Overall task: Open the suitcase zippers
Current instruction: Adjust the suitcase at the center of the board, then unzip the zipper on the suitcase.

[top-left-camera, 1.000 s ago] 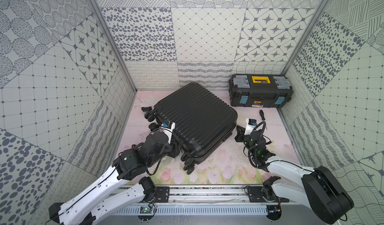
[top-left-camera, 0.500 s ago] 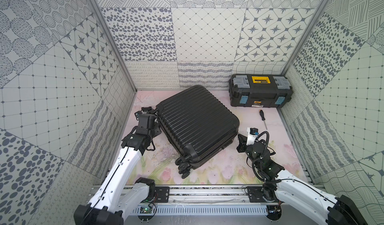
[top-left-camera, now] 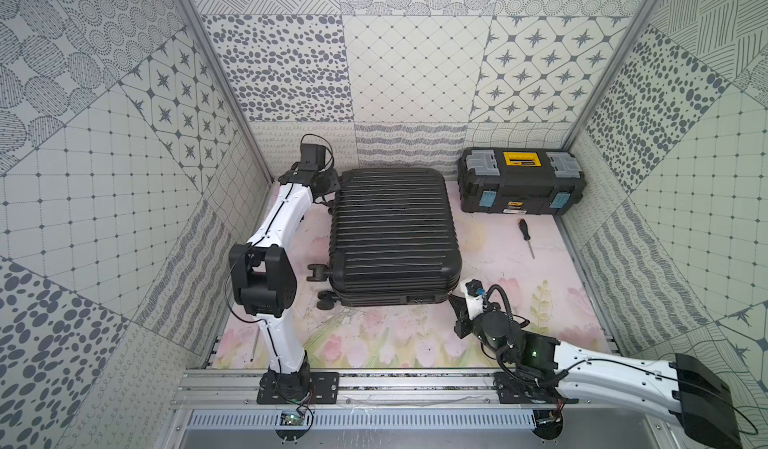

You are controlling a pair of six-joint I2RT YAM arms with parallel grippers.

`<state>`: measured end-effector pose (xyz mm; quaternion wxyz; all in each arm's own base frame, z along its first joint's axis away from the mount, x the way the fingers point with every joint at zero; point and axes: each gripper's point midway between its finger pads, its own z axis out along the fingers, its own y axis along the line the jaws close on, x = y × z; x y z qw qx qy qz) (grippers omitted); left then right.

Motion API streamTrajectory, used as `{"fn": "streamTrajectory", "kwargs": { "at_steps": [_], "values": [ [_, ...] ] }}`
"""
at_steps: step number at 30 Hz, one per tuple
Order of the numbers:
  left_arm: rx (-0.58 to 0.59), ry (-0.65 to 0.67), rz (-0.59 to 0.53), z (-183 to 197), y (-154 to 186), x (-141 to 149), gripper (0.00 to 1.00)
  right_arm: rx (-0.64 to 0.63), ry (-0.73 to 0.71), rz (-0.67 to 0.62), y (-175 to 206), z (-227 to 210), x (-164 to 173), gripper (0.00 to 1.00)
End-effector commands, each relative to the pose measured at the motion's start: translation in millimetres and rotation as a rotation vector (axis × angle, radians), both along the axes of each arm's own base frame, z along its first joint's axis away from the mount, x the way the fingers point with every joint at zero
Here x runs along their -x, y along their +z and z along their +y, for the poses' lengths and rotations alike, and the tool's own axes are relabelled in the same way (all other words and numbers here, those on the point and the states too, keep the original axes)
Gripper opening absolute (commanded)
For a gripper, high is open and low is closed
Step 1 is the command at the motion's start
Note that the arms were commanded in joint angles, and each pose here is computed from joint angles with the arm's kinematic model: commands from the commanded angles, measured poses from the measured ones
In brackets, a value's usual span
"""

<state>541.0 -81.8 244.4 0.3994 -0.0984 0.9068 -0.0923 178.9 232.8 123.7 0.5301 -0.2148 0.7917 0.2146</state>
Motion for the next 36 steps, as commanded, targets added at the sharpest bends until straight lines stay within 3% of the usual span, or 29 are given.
{"fn": "streamTrajectory", "kwargs": {
  "at_steps": [1, 5, 8, 13, 17, 19, 22, 26, 36],
  "values": [
    [-0.054, -0.301, -0.002, -65, 25, 14, 0.66, 0.026, 0.069, -0.054, 12, 26, 13, 0.0],
    [-0.068, -0.22, -0.063, -53, 60, 43, 0.66, -0.019, 0.019, -0.048, 13, 21, 9, 0.0],
    [-0.13, -0.269, -0.109, -77, 87, 82, 0.66, -0.027, 0.0, -0.053, 13, 16, 6, 0.0],
    [-0.07, -0.522, -0.082, -201, 92, 175, 0.68, -0.059, -0.04, -0.023, 6, 6, -3, 0.0],
    [-0.112, -0.672, -0.002, -277, 67, 230, 0.71, -0.087, -0.061, -0.015, 7, 2, -8, 0.0],
    [-0.205, -0.747, 0.008, -303, 53, 249, 0.7, -0.092, -0.066, -0.021, 11, 2, -8, 0.0],
    [-0.323, -0.779, 0.034, -318, 29, 262, 0.67, -0.107, -0.082, -0.024, 15, -1, -10, 0.0],
    [-0.385, -0.77, 0.079, -319, 7, 274, 0.67, -0.107, -0.107, -0.017, 16, -7, -11, 0.0],
    [-0.437, -0.767, 0.213, -304, -41, 306, 0.68, -0.137, -0.155, 0.018, 14, -22, -16, 0.0]
  ]
}}
